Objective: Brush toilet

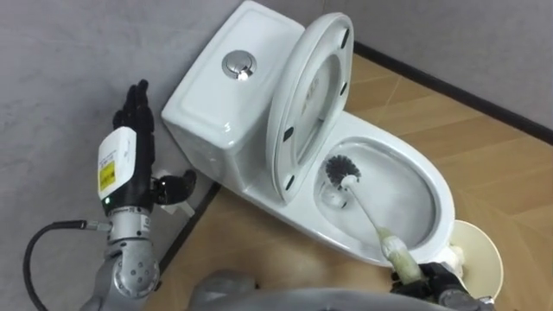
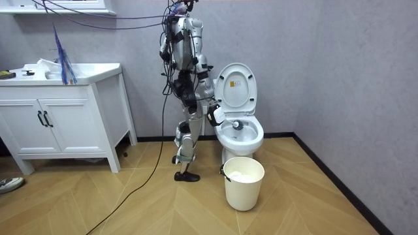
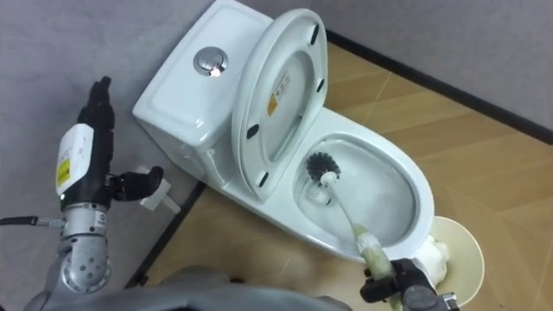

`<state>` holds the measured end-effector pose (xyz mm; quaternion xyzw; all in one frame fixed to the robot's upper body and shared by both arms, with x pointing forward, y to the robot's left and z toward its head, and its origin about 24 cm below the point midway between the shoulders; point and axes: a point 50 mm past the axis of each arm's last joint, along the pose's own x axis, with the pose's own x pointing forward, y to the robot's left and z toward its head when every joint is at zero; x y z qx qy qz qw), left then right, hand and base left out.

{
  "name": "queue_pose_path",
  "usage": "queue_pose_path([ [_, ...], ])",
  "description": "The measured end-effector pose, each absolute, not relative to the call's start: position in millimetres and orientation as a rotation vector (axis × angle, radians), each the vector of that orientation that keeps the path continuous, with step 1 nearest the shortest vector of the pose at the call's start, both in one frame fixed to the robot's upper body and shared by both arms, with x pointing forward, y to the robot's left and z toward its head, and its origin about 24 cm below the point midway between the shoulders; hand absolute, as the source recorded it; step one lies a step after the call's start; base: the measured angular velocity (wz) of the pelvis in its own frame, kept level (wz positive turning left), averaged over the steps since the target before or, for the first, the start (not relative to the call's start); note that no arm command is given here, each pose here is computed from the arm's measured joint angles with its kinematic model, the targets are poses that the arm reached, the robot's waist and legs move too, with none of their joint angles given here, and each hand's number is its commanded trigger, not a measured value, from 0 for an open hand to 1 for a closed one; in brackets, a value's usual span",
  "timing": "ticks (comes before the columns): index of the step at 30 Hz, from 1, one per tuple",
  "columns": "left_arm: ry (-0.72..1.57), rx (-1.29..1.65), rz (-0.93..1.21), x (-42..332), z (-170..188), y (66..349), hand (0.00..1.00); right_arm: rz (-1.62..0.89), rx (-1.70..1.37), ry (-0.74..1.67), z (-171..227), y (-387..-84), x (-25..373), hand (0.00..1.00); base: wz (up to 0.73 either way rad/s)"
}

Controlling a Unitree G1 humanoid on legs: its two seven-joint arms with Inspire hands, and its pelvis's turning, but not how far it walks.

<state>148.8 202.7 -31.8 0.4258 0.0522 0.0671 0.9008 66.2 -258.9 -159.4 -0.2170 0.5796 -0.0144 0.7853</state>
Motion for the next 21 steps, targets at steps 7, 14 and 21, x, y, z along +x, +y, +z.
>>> queue_pose_path([
  [7,0.122,0.978,0.08,145.1,-38.4,207.1,0.0,0.039,-0.568,1.282,-158.3,-265.8,61.6,1.0,-0.02],
  [14,0.157,1.057,0.049,162.2,-54.8,207.7,0.0,0.101,-0.719,1.277,-153.2,-276.3,75.6,1.0,-0.07],
  [21,0.069,1.125,-0.001,195.9,-52.6,200.7,0.0,0.195,-1.089,1.103,-125.7,-300.5,141.0,1.0,-0.09],
])
